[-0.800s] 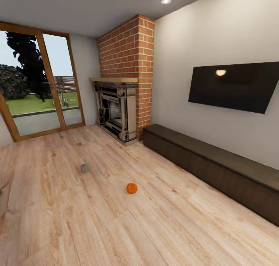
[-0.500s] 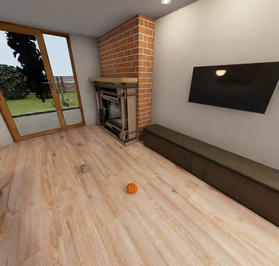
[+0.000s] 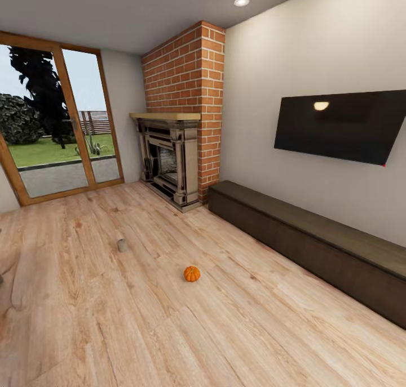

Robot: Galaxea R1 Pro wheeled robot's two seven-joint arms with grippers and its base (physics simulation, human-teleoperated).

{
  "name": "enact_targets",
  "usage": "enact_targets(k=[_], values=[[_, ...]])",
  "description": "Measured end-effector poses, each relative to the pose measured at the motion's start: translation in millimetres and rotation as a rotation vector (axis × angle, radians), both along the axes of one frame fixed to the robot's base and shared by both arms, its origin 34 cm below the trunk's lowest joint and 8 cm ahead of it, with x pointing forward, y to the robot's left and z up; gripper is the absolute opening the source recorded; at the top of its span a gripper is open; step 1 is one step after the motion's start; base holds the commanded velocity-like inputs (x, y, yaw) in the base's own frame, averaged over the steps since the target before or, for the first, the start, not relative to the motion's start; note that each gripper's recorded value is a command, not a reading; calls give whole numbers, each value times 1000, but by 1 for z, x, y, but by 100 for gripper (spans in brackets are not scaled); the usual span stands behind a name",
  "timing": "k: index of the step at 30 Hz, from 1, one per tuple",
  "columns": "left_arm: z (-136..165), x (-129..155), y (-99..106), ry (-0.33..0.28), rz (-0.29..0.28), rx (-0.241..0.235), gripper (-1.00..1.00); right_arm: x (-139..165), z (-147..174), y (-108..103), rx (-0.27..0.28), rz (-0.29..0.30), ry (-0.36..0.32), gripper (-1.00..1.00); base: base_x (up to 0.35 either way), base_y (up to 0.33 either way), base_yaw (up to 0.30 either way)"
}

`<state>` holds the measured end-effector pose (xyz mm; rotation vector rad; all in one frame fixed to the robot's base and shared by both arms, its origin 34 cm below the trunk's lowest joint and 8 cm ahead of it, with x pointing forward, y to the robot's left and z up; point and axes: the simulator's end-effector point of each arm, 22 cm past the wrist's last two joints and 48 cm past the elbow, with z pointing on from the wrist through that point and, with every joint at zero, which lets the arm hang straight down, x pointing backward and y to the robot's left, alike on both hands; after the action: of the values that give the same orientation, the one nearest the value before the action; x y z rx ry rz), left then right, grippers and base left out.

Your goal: Place each of the two pumpkins and all three candles from the living room inside a cabinet in the living room (use any cabinet), then make sure every cabinet is closed, and position the cauldron so it is next to a table in the living room.

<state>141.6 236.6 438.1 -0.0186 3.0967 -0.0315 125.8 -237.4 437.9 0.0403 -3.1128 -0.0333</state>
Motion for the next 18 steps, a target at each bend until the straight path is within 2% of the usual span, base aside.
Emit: enact_targets(k=[9,18], values=[[0,0,-1,2,-12,-2,100,0,0,1,1,1,-2,100,-179,-79,0],[0,1,0,-5,-20,-1,100,1,0,1,1,1,-2,100,-65,-44,0]])
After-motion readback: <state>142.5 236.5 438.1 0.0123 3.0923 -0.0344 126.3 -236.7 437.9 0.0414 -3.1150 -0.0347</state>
